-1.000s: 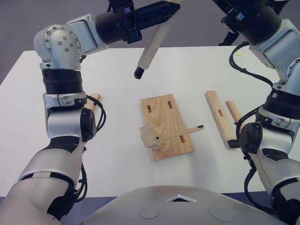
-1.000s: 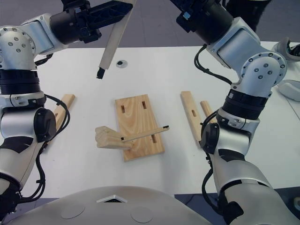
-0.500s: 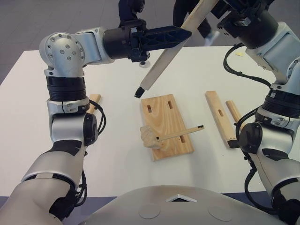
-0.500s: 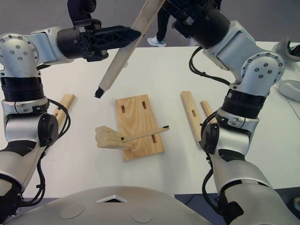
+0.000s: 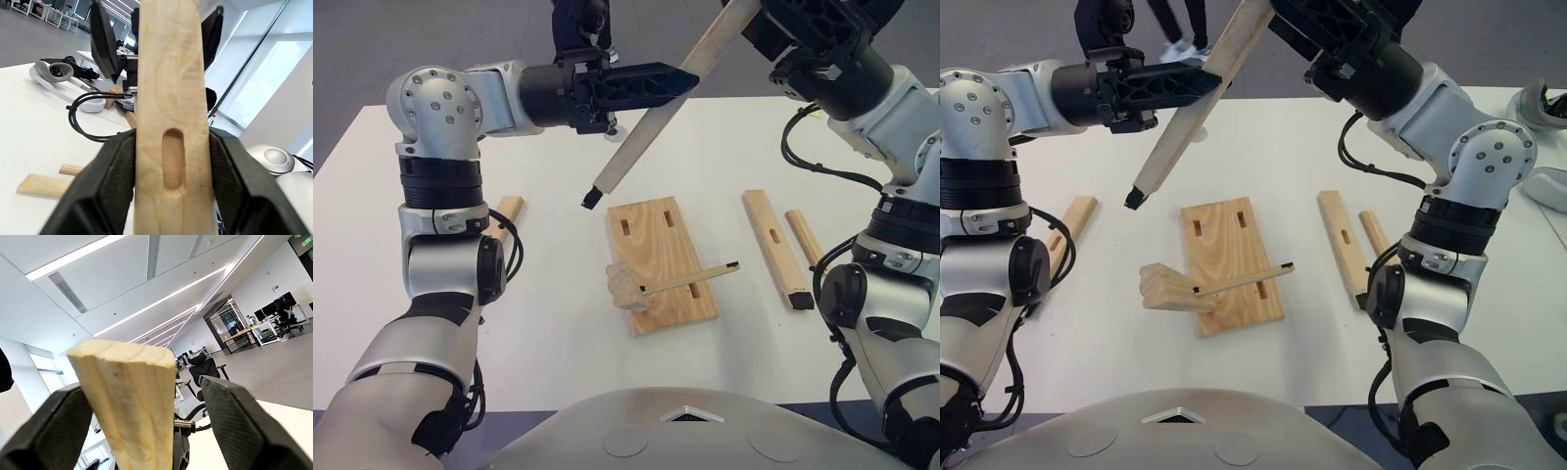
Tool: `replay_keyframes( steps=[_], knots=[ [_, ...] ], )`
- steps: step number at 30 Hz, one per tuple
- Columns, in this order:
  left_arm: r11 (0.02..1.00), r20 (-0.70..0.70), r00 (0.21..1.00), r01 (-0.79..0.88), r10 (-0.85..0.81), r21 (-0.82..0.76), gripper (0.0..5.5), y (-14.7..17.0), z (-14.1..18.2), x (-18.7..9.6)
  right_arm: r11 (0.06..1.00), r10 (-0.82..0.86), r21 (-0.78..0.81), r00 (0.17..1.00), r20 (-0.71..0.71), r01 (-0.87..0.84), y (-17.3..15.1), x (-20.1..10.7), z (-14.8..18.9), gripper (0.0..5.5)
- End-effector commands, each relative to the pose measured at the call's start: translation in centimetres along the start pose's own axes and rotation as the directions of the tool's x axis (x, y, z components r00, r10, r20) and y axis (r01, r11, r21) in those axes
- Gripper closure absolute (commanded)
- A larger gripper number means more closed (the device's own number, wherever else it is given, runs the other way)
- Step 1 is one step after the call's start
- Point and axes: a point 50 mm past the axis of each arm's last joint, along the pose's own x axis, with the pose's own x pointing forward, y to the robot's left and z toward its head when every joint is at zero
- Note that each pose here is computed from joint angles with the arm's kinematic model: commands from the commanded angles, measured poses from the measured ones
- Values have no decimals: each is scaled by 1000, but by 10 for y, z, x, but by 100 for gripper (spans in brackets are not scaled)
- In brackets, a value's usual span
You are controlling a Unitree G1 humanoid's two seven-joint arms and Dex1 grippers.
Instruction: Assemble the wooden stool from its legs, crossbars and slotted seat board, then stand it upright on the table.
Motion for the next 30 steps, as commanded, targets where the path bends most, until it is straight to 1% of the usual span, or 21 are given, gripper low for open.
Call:
replay_keyframes(
  steps=[1,6,11,16,17,19,21,22,26,27,28,29,30],
  knots=[
    [1000,-10,1000,-26,26,-1,340,2,0,-3,1000,16,8,1000,-26,-16,2,1,-5,244],
    [999,-8,999,-36,36,-1,340,3,0,-5,1000,16,17,999,-48,-15,2,2,-7,336],
    [999,-18,999,-46,45,-10,340,4,-4,-6,1000,6,17,999,-53,-6,1,2,-8,339],
    [993,-43,992,-115,115,9,340,10,-10,-11,999,-37,-10,998,-56,36,-1,5,-10,339],
    [991,-48,990,-136,136,8,305,13,-13,-15,998,-59,-29,997,-56,57,-2,5,-9,339],
    [980,-47,979,-198,198,14,272,19,-16,-26,993,-105,-68,993,-57,101,-6,5,-7,339],
    [962,-42,961,-273,274,26,224,25,-19,-41,984,-148,-107,987,-69,140,-10,2,-5,339],
    [949,-41,949,-313,314,33,209,27,-21,-51,980,-166,-121,983,-75,156,-12,0,-3,339],
    [890,-83,888,-444,453,101,116,25,-34,-80,947,-280,-202,951,-131,251,-22,-12,-5,339],
    [880,-89,877,-462,472,109,104,21,-39,-85,924,-332,-251,931,-155,288,-26,-18,-5,339],
    [876,-95,872,-472,481,103,84,16,-46,-88,895,-387,-309,905,-176,322,-29,-24,-5,340],
    [871,-123,862,-483,491,86,68,10,-63,-90,863,-436,-364,879,-191,349,-32,-31,-5,340],
    [867,-168,852,-495,496,52,47,4,-87,-90,828,-481,-431,851,-212,360,-35,-39,-4,340]
  ],
)
